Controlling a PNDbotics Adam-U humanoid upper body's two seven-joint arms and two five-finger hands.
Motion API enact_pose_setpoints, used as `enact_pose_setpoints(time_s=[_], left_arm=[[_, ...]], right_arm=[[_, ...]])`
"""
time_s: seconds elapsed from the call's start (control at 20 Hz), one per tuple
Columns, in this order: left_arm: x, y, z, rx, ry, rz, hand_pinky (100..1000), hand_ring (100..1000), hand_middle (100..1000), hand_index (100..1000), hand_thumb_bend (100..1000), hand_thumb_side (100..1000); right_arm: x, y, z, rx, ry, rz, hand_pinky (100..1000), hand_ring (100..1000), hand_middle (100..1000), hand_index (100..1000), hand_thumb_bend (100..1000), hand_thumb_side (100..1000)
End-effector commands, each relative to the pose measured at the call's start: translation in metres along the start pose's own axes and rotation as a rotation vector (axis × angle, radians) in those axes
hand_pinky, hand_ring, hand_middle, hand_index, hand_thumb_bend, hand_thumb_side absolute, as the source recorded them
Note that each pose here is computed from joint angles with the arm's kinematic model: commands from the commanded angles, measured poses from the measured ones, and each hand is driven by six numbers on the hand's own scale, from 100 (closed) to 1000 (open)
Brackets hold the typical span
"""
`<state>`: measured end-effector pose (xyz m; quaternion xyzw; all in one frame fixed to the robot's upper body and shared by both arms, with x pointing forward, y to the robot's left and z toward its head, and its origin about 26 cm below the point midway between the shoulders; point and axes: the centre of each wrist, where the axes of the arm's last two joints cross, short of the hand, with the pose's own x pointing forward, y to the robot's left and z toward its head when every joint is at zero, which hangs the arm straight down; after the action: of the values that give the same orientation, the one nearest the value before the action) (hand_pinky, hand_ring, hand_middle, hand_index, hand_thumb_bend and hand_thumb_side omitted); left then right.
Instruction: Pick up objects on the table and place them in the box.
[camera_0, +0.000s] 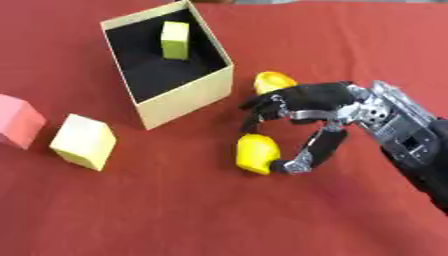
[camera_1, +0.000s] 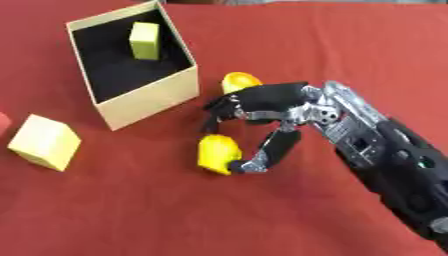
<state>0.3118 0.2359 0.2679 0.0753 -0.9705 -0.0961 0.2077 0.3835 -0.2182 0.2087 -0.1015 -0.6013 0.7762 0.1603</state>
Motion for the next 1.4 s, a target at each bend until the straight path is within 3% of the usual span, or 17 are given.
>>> enact_pose_setpoints(time_s=[0.05, 0.4, 0.8, 1.05, 1.4], left_arm=[[0.006, 0.001, -0.004, -0.009, -0.025, -0.001, 639, 675, 693, 809, 126, 741], [0.006, 0.001, -0.005, -0.009, -0.025, 0.004, 638, 675, 693, 809, 126, 742], [0.006, 0.000, -0.004, -0.010, -0.023, 0.006, 638, 676, 693, 809, 124, 744], [0.005, 0.000, -0.004, -0.011, -0.021, 0.007, 638, 677, 694, 809, 122, 746], [0.005, 0.001, -0.003, -0.013, -0.016, 0.005, 638, 678, 695, 809, 119, 749]], right_arm=[[-0.003, -0.004, 0.002, 0.263, -0.160, 0.206, 956, 1000, 718, 888, 313, 473], [-0.008, 0.004, -0.002, 0.297, -0.148, 0.210, 957, 1000, 716, 889, 310, 482], [-0.010, 0.010, -0.005, 0.293, -0.154, 0.194, 948, 1000, 608, 850, 266, 460], [-0.008, 0.006, -0.002, 0.219, -0.168, 0.175, 932, 1000, 522, 777, 110, 421], [0.002, -0.011, 0.011, 0.092, -0.207, 0.165, 913, 1000, 453, 712, 100, 356]])
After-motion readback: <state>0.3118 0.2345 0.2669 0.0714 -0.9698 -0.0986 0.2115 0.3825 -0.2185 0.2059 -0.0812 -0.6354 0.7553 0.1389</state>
